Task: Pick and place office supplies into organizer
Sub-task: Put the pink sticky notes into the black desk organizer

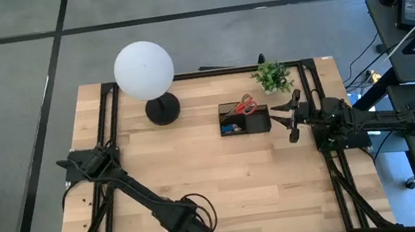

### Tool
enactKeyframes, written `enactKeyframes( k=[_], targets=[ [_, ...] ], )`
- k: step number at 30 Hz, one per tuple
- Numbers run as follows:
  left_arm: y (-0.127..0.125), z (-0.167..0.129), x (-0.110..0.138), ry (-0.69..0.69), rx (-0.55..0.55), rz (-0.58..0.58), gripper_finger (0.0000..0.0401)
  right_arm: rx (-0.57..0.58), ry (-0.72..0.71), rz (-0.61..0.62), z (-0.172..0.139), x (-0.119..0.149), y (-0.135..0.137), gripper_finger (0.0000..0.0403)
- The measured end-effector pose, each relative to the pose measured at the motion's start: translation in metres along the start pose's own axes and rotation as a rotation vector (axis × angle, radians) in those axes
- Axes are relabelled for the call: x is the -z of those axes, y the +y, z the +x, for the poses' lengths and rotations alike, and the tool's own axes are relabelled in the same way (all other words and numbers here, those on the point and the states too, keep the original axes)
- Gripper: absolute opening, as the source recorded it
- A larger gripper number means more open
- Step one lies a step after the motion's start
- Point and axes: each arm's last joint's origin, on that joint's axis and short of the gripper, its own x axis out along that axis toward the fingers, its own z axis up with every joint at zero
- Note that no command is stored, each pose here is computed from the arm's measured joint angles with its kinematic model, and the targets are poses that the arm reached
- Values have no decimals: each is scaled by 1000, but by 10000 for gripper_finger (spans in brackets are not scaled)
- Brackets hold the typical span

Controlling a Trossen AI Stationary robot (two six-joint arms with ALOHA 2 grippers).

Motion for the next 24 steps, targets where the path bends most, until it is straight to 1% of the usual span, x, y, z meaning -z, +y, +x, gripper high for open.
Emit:
enactKeyframes(
  k=[3, 8, 11, 15, 24],
  targets=[
    [-2, 5, -1, -2, -4, -1, 180, 0, 0, 0, 0, 0, 0, 145],
    [-7, 22, -4, 3, -16, 10, 180, -1, 6, 0, 0, 1, 0, 145],
    [-6, 31, -4, 21, -51, 6, 180, 0, 7, -3, 0, 1, 0, 145],
    [-8, 35, -1, 52, -49, 20, 180, 0, 7, -9, 0, 1, 0, 145],
    [-10, 36, 2, 78, -33, -2, 180, -1, 8, -25, 0, 1, 0, 145]
  ],
)
